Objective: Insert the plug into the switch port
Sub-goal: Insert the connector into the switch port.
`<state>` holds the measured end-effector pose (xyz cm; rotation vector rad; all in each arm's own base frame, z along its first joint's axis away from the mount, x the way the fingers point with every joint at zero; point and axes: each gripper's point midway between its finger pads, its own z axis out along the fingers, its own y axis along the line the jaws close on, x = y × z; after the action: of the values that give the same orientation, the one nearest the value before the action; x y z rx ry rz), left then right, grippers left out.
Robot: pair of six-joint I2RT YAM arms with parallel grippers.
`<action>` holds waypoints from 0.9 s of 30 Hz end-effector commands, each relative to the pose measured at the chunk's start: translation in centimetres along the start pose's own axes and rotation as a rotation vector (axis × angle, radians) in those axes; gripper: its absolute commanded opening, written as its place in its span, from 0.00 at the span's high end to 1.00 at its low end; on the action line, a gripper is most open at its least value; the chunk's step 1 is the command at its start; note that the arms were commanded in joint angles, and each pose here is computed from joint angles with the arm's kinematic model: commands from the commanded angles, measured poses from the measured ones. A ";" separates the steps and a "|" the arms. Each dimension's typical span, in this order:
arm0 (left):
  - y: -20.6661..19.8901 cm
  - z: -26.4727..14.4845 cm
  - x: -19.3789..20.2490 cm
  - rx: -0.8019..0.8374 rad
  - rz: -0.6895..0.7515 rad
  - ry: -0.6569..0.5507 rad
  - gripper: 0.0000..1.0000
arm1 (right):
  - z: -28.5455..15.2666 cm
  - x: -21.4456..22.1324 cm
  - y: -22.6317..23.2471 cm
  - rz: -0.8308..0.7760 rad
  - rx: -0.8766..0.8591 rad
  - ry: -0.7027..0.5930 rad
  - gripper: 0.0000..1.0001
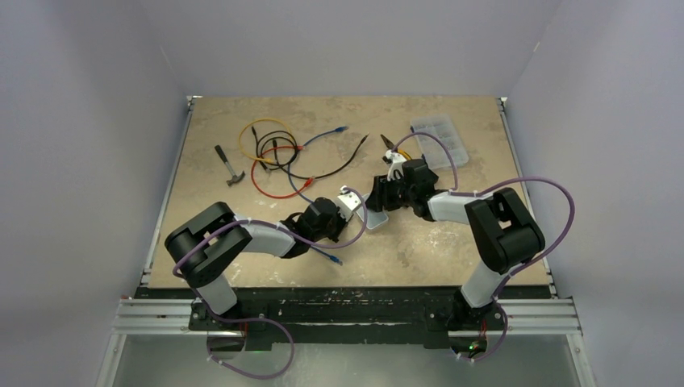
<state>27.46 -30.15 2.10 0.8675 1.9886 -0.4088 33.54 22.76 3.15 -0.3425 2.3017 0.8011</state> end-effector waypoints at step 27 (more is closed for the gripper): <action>1.1 1.3 0.2 -0.003 0.020 0.025 1.00 | 0.9 0.5 0.2 -0.045 -0.044 0.035 0.53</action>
<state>28.48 -30.23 2.04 0.8693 1.9915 -0.4162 33.84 23.32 3.09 -0.3806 2.2836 0.8287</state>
